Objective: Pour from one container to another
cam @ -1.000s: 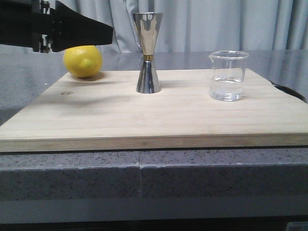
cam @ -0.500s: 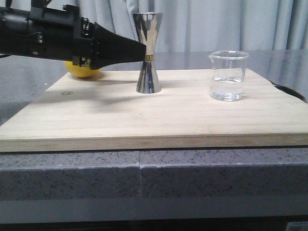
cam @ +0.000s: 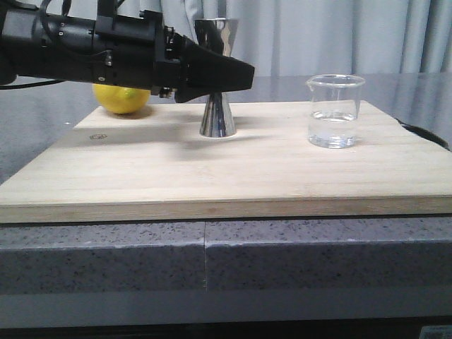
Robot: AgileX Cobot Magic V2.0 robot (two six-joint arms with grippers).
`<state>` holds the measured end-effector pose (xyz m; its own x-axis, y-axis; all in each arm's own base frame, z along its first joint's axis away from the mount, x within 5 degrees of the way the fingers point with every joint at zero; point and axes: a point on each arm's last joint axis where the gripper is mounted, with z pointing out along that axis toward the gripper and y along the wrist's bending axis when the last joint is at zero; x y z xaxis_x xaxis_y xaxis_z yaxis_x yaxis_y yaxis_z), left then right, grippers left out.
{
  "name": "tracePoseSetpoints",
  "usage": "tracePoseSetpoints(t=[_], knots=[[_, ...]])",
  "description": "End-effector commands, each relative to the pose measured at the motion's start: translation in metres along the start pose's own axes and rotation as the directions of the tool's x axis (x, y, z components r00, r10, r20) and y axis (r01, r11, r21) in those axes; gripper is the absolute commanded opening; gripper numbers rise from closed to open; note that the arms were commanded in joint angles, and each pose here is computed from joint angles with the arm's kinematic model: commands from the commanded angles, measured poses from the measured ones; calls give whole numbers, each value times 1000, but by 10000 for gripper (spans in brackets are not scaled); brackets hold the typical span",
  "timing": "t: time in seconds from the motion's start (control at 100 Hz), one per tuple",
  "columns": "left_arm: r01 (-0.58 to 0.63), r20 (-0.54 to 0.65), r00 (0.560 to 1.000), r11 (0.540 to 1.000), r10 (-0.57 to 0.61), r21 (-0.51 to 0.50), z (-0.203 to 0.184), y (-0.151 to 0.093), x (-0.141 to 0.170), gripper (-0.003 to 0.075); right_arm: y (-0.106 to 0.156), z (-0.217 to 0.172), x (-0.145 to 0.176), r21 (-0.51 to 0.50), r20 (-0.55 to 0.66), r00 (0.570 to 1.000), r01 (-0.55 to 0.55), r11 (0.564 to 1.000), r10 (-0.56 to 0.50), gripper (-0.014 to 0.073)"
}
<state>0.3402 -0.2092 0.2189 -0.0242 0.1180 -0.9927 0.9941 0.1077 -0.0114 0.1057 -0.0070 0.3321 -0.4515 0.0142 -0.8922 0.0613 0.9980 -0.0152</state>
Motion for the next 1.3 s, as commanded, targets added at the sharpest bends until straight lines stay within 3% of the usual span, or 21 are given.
tracePoseSetpoints(t=[0.0, 0.42, 1.29], knots=[[-32, 133, 991, 999, 31, 4, -1, -4, -35, 419, -1, -4, -16, 6, 87, 996, 7, 1000, -7, 640], [-35, 146, 989, 999, 32, 20, -1, -5, -36, 238, -1, -4, -15, 7, 81, 997, 8, 1000, -9, 640], [-35, 215, 976, 997, 20, 68, 0, 0, -65, 237, 1, -10, -28, -10, 109, 993, 38, 999, -37, 640]])
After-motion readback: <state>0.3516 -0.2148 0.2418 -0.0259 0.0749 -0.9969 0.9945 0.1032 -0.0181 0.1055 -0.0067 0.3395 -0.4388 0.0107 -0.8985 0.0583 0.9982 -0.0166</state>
